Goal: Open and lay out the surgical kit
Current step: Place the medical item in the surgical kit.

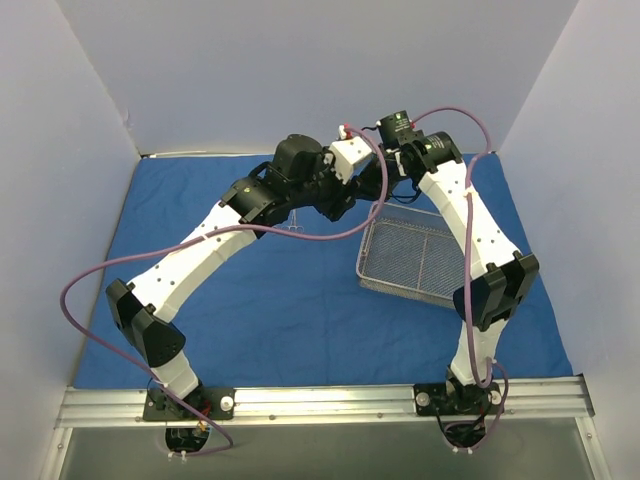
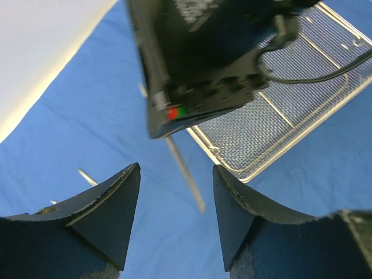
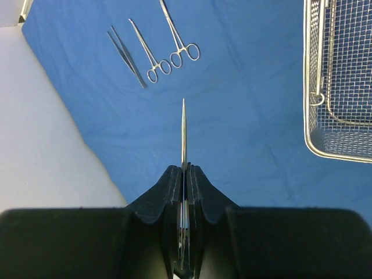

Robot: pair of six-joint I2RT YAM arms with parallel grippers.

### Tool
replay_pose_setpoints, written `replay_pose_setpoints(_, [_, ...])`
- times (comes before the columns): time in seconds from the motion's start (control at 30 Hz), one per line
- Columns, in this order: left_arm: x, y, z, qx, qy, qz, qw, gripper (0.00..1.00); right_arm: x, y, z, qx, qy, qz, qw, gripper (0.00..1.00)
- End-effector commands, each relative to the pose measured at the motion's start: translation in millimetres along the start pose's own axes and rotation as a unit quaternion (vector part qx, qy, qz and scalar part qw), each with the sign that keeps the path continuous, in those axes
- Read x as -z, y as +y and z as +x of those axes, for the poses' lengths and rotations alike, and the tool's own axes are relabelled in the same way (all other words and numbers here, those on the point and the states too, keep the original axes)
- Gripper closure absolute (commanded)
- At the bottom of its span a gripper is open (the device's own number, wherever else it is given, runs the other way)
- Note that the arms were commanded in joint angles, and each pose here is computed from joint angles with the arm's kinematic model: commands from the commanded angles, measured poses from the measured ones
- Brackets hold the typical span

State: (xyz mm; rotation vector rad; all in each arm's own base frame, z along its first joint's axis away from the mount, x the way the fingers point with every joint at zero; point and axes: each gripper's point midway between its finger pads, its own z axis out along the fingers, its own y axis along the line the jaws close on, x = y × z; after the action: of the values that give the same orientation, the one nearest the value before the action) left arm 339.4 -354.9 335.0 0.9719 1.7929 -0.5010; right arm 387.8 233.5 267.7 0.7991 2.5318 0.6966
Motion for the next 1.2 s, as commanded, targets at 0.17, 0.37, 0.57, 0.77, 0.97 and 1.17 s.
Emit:
replay_pose_setpoints(0.17, [-8,-17,2,-0.02,0.01,0.013,1.0,0.37,16,2,-3,0.0,-0.022,0.004,1.0,1.0])
replay_pose_setpoints(0.37, [-13,-6,17,-0.03,0.03,-0.017,0.999,0.45,18,2,-2,0.001,-0.023,0.004,1.0,1.0])
replay_pose_setpoints(0.57, [-21,-1,23,-0.033,0.052,-0.028,0.998,0.54,20,5,0,0.004,-0.023,0.0,1.0,1.0])
replay_pose_setpoints(0.77, [-28,-2,25,-0.042,0.058,-0.028,0.997,0.53,21,6,-2,0.006,-0.026,-0.002,1.0,1.0])
replay_pose_setpoints(0.97, [-29,2,24,-0.04,0.057,-0.044,0.997,0.69,22,7,-2,0.008,-0.024,-0.002,1.0,1.0])
replay_pose_setpoints(1.17, [-28,10,22,-0.028,0.052,-0.064,0.996,0.98,20,5,-2,0.011,-0.021,0.0,1.0,1.0])
